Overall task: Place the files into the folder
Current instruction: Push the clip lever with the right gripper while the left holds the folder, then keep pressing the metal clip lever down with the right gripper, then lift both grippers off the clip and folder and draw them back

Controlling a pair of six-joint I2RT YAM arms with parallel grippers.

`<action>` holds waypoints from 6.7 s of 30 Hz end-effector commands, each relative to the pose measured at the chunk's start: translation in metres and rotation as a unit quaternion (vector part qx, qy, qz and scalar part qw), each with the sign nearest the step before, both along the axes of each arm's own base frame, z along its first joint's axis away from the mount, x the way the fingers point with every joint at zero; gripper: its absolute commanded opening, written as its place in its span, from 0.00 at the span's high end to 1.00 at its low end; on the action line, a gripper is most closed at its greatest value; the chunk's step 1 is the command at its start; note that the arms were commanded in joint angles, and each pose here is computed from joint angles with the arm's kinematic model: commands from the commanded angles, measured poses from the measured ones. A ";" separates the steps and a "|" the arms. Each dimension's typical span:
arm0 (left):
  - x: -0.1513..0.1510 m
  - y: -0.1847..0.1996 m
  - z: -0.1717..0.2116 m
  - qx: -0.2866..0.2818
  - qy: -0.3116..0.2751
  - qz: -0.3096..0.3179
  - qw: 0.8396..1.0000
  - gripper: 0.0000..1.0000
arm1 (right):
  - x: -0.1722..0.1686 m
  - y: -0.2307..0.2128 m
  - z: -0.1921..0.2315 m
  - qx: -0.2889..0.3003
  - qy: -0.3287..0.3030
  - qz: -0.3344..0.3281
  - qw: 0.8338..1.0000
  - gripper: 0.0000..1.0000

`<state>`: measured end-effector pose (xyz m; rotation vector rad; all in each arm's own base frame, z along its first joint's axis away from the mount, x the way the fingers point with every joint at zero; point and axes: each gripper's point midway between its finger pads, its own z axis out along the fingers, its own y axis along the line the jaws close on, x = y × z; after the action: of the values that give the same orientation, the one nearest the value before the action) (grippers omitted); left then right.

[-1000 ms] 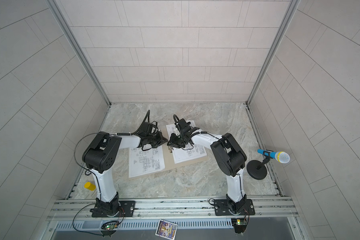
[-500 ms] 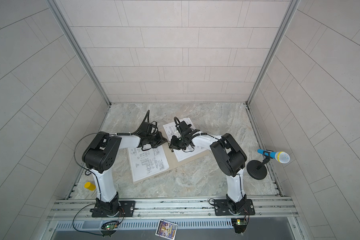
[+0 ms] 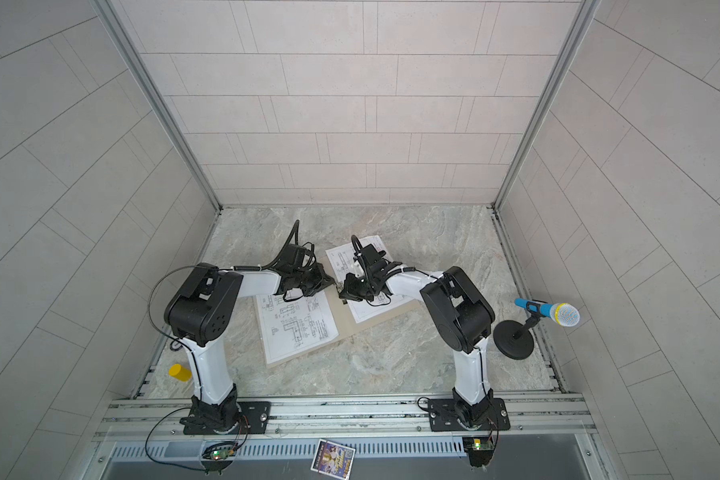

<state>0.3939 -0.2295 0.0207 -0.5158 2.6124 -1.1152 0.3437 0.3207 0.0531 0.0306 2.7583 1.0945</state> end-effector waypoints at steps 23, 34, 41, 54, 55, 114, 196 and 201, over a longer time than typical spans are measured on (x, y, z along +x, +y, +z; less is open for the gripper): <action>-0.008 0.005 -0.025 0.032 0.025 -0.015 0.999 0.96 | -0.028 -0.060 -0.098 -0.079 0.064 -0.016 0.995 1.00; -0.004 0.003 -0.025 0.031 0.023 -0.015 0.999 0.97 | -0.038 -0.066 -0.122 -0.091 0.077 -0.002 0.993 1.00; -0.001 0.002 -0.024 0.033 0.023 -0.015 0.999 0.97 | -0.044 -0.070 -0.134 -0.095 0.083 0.003 0.992 1.00; 0.001 0.005 -0.022 0.041 0.021 -0.006 0.999 0.97 | -0.049 -0.075 -0.147 -0.134 0.086 0.018 0.987 1.00; 0.001 0.005 -0.021 0.041 0.021 -0.006 0.999 0.97 | -0.048 -0.078 -0.148 -0.145 0.086 0.017 0.986 1.00; 0.005 -0.002 -0.008 0.021 0.001 0.011 1.000 0.97 | -0.029 -0.045 -0.087 -0.117 0.041 -0.001 0.992 0.71; 0.004 0.023 0.069 0.105 -0.103 -0.077 0.986 0.19 | 0.018 -0.169 0.040 -0.077 -0.161 -0.109 0.978 0.22; -0.015 0.062 0.081 0.176 -0.121 -0.049 0.976 0.04 | 0.015 -0.204 0.040 -0.102 -0.171 -0.142 0.970 0.06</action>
<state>0.3945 -0.1976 0.1116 -0.1608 2.5152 -0.8530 0.3627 0.1362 0.0941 0.1764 2.4464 0.7485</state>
